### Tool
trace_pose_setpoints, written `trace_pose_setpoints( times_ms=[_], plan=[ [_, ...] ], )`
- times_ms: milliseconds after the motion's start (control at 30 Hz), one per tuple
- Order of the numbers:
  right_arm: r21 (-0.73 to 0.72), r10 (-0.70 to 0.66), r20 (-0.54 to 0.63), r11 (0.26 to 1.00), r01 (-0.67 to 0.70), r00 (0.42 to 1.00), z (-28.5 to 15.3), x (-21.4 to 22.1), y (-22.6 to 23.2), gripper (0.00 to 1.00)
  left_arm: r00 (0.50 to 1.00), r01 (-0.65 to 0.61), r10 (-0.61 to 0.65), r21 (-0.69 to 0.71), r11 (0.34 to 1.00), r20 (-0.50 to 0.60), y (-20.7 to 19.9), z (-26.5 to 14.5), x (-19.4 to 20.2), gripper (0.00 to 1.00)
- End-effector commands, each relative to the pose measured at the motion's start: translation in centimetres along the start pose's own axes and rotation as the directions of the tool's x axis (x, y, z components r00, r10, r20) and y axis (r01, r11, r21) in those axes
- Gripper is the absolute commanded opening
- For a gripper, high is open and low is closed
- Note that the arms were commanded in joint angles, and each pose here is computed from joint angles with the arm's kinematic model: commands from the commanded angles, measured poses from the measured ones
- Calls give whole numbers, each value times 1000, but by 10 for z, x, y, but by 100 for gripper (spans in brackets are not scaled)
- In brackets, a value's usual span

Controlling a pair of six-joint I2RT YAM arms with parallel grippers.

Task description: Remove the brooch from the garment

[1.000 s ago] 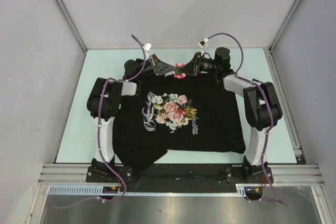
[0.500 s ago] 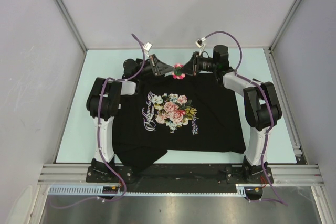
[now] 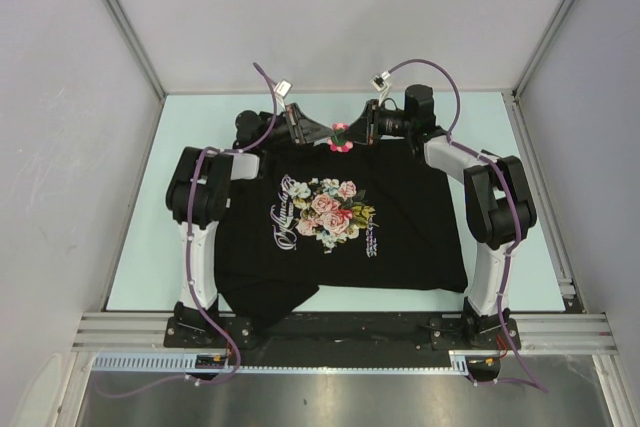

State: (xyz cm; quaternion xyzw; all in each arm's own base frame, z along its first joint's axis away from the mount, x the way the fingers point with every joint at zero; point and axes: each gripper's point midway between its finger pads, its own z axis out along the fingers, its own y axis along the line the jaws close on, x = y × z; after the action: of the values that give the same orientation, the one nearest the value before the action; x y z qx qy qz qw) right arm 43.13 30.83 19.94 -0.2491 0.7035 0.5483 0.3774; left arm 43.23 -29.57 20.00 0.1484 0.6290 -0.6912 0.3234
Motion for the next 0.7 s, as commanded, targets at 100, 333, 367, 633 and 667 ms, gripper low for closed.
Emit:
trace_pose_setpoints(
  times_ms=[100, 333, 367, 633, 667],
  plan=[
    [-105, -50, -64, 994, 43, 997, 47, 24, 42, 0, 953, -253, 290, 301, 919, -84, -84, 45, 31, 24],
    [-106, -86, -71, 991, 78, 994, 48, 24, 51, 0, 960, -226, 263, 285, 932, -99, -77, 50, 30, 23],
    [-102, -90, -71, 991, 82, 993, 48, 24, 52, 0, 961, -220, 258, 284, 933, -103, -76, 50, 31, 22],
    [-109, -128, -70, 987, 120, 989, 49, 22, 62, 0, 959, -192, 242, 292, 937, -145, -72, 53, 36, 22],
    [-111, -124, -73, 987, 116, 990, 49, 24, 61, 0, 959, -194, 245, 294, 936, -146, -73, 53, 36, 22]
  ],
)
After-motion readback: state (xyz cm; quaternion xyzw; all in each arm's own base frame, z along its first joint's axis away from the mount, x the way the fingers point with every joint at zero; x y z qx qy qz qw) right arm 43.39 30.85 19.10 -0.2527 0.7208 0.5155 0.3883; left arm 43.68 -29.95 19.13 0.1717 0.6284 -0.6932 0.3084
